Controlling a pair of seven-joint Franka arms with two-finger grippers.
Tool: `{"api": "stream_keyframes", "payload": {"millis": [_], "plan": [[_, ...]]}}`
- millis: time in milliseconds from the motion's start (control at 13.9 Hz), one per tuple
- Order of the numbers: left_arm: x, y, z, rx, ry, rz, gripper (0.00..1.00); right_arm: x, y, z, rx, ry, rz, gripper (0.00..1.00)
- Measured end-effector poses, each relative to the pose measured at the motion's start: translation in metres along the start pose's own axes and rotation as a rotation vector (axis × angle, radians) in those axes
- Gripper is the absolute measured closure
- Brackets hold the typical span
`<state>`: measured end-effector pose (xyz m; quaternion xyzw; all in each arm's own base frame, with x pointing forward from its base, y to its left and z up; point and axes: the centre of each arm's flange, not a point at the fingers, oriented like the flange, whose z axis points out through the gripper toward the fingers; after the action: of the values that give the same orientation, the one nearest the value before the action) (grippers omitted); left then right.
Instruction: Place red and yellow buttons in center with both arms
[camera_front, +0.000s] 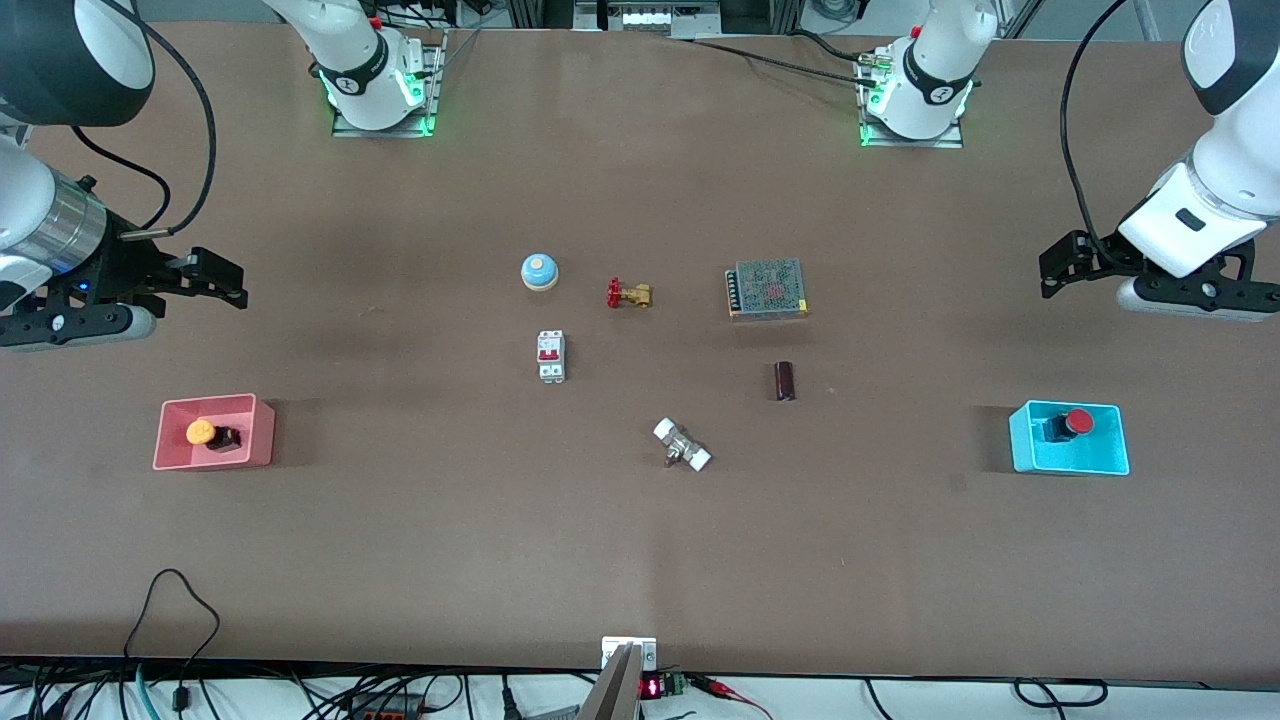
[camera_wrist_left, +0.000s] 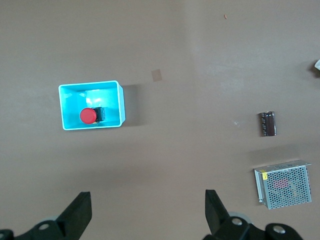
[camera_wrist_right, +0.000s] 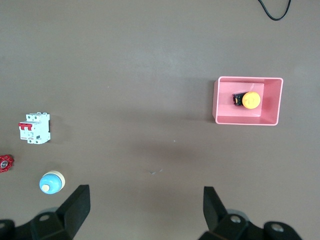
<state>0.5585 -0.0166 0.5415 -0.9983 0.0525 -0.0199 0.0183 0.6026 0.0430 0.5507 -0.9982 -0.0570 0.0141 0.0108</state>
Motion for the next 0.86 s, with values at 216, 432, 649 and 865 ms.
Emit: {"api": "stream_keyframes", "payload": {"millis": [216,432,649,865], "plan": [[0.0,0.0,0.0,0.0,0.0,0.0,0.0,0.0,0.0,0.0,0.0,0.0,0.0,0.0],[0.0,0.0,0.0,0.0,0.0,0.0,0.0,0.0,0.0,0.0,0.0,0.0,0.0,0.0],[-0.001,0.0,0.004,-0.001,-0.02,-0.001,0.0,0.001,0.001,0.004,0.001,-0.009,0.001,0.0],[0.008,-0.002,0.014,-0.005,-0.076,-0.012,0.0,0.01,0.005,0.031,0.004,-0.055,0.001,0.0]]}}
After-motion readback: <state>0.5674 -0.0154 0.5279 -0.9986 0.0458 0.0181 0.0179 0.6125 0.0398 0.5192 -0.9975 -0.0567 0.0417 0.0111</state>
